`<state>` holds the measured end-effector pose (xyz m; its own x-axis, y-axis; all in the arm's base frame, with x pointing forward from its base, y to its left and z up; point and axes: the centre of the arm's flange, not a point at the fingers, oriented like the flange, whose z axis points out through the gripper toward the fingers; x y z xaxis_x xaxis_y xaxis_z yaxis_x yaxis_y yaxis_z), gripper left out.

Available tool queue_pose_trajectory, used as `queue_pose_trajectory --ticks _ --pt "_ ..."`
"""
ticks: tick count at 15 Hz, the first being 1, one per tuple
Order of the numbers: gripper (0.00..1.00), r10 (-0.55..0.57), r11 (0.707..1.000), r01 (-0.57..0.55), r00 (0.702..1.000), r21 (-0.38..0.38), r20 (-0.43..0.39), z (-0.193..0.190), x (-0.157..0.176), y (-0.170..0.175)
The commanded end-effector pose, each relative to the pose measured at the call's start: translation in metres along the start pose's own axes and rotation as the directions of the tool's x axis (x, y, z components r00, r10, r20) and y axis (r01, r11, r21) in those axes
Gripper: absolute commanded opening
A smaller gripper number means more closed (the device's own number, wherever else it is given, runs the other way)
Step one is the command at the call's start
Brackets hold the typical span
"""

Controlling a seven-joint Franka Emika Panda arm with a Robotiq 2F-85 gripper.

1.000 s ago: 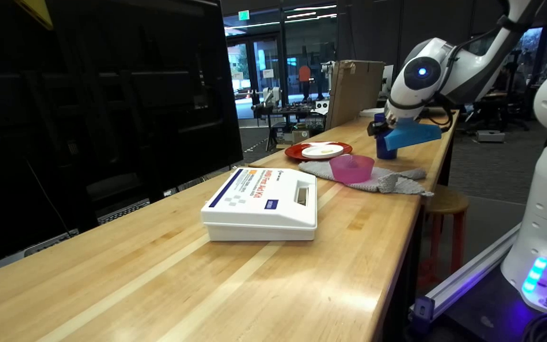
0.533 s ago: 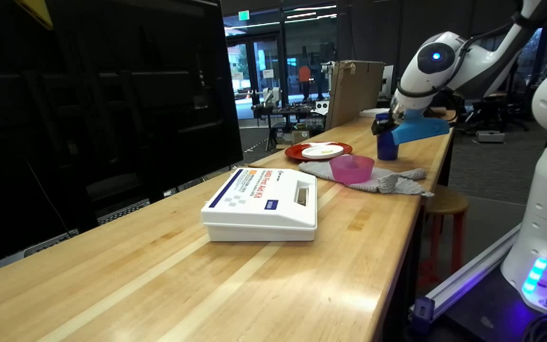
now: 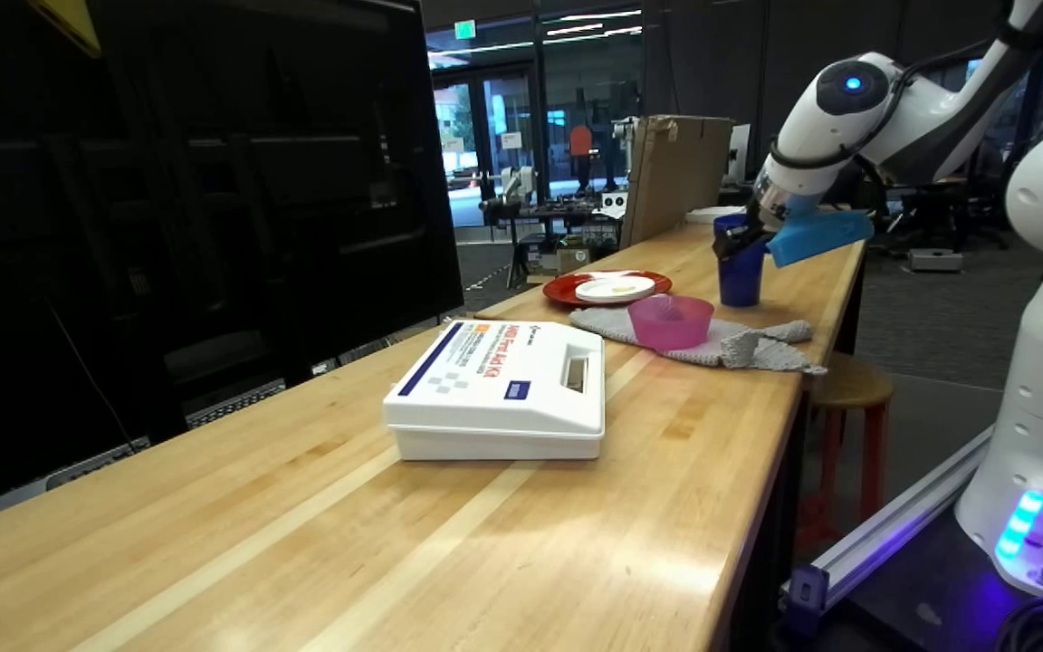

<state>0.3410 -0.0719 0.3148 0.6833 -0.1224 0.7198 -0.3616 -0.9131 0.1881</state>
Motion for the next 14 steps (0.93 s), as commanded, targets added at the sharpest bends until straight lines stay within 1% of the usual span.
queue_pose_trajectory --ticks 1,4,10,11,12,14 --pt "0.6 -0.125 0.99 0.117 0.988 0.084 0.093 -0.01 -0.019 -0.003" --pt "0.6 -0.207 0.969 0.19 0.974 0.159 0.095 -0.014 -0.019 -0.007" --pt "0.6 -0.295 0.941 0.273 0.951 0.199 0.089 -0.02 -0.021 -0.011" --pt "0.6 -0.317 0.935 0.296 0.945 0.197 0.083 -0.021 -0.022 -0.011" --pt "0.6 -0.347 0.93 0.331 0.934 0.159 0.082 -0.022 -0.021 -0.011" --pt "0.6 -0.413 0.908 0.402 0.906 0.121 0.093 -0.023 -0.024 -0.014"
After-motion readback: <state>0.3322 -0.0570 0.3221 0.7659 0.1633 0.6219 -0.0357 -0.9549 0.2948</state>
